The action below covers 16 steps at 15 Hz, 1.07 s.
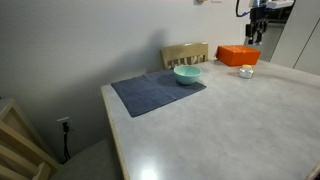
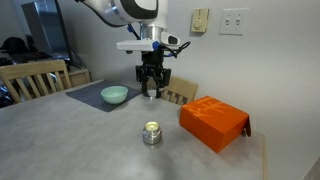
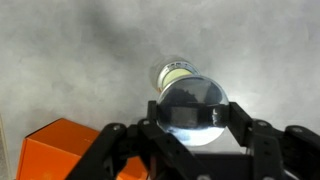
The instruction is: Pick up the lid and put it on the bottle
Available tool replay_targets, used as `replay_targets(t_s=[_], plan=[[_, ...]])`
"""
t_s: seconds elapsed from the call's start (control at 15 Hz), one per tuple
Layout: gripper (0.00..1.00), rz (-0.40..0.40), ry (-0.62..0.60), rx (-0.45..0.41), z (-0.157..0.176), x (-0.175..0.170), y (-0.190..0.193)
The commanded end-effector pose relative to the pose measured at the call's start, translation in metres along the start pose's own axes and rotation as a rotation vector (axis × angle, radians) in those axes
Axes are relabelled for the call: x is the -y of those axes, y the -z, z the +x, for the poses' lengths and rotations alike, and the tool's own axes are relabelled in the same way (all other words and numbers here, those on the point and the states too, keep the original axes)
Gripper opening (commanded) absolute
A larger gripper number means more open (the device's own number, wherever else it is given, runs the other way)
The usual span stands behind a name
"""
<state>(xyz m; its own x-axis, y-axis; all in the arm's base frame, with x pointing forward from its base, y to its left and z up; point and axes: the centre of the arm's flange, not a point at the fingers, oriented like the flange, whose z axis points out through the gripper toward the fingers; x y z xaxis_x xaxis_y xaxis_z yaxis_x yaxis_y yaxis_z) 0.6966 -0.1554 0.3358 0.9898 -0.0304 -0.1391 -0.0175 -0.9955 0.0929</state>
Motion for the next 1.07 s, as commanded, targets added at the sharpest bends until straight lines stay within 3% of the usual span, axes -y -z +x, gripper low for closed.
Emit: replay_targets(t_s=[0.0, 0.53, 0.8, 0.87, 1.0], plan=[[0.44, 0.028, 0.002, 0.026, 0.004, -0.004, -0.013], [0.44, 0.013, 0.005, 0.083, 0.013, -0.003, -0.052], [0.44, 0.001, 0.019, 0.164, 0.019, -0.003, -0.079], [0.69, 0.008, 0.009, 0.128, 0.006, 0.004, -0.074], [0.69, 0.007, 0.011, 0.146, 0.008, 0.005, -0.084]])
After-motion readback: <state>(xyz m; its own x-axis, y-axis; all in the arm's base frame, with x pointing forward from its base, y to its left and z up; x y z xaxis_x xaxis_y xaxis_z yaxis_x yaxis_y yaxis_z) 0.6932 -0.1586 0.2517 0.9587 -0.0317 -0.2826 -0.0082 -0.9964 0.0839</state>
